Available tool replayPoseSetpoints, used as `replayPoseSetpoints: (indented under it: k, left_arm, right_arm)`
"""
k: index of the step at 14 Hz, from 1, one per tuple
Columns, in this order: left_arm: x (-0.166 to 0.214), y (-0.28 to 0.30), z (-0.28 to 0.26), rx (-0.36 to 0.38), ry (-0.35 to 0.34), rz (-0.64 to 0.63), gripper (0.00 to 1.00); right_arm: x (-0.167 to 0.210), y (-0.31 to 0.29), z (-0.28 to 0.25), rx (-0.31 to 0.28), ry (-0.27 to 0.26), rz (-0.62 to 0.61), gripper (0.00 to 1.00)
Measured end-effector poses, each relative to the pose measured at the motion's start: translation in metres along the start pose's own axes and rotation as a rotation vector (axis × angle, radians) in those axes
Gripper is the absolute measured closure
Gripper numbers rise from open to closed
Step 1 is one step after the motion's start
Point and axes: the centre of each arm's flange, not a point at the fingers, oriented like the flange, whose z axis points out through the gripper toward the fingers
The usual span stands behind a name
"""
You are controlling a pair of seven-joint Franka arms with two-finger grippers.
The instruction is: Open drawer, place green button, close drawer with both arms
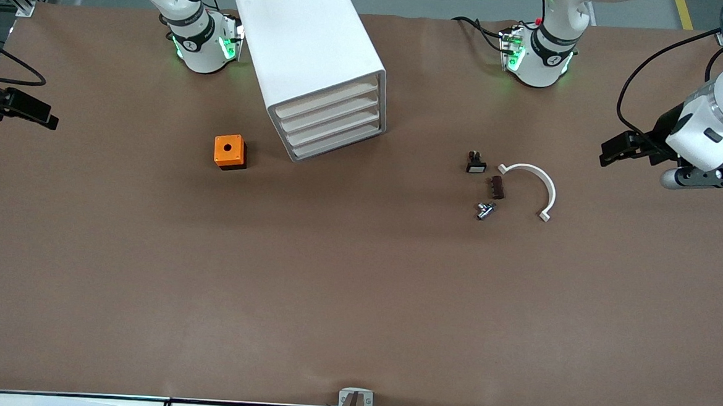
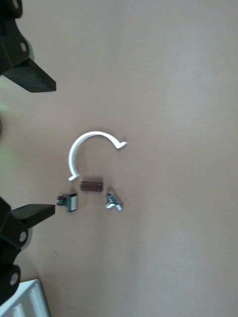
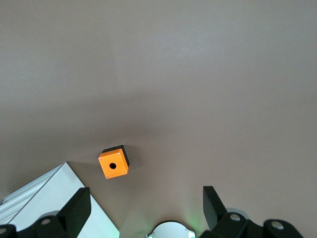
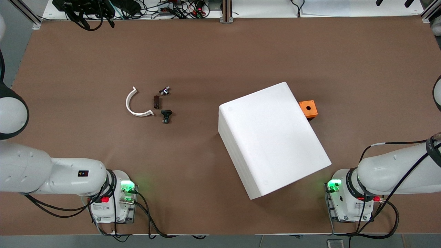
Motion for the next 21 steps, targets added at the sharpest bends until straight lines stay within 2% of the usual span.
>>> replayPoseSetpoints:
  k: [7,15,21]
  left_arm:
    - [0.0,-0.005,-0.025,-0.01,0.07,0.019,0.0]
    - [-0.001,-0.025,-0.04,-0.008,0.08,0.006,0.0]
    - [-0.001,-0.026,-0.043,0.009,0.088,0.01,0.0]
  right_arm:
    - [-0.003,0.011,-0.006,-0.005,0.014,-0.032,0.0]
    - [-0.024,0.014,-0.012,0.006,0.049,-0.038,0.0]
    - [-0.03,0.009,-0.012,0.008,0.048,-0.051,0.0]
